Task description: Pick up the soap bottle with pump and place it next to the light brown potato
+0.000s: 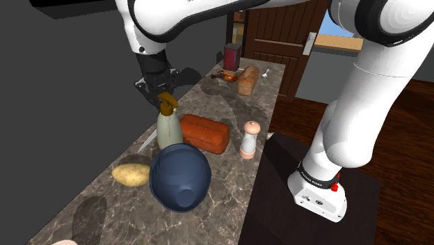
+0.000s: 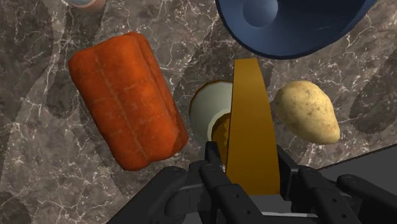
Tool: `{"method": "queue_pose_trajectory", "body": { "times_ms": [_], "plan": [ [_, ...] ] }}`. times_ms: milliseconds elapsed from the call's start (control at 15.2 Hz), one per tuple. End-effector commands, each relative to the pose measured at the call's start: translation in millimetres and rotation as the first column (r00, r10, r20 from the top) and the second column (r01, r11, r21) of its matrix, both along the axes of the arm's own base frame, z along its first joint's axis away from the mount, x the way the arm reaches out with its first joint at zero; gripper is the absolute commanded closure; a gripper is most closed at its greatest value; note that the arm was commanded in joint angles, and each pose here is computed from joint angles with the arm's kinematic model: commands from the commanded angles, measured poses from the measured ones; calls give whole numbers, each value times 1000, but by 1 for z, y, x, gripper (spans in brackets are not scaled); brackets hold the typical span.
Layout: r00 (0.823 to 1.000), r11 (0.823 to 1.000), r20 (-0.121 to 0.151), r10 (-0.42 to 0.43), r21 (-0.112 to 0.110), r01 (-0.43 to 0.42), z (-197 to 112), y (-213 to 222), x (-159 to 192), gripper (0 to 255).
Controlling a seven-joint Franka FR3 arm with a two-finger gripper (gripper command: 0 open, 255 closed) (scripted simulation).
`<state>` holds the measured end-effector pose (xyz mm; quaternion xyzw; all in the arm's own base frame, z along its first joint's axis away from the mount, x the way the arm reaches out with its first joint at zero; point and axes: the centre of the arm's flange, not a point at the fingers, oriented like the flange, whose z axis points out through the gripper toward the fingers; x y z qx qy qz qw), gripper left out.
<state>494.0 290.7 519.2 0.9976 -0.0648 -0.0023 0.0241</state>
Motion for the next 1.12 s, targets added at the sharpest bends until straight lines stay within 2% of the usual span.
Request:
{"method": "queue_pose_trajectory", "body": {
  "times_ms": [0,858,1056],
  "plan": [
    [1000,1000,1,0,1,0,-10,1,0,255],
    [1000,1000,1,0,1,0,-79,1,0,255],
    [1000,1000,1,0,1,0,-83,1,0,255]
  ]
}}
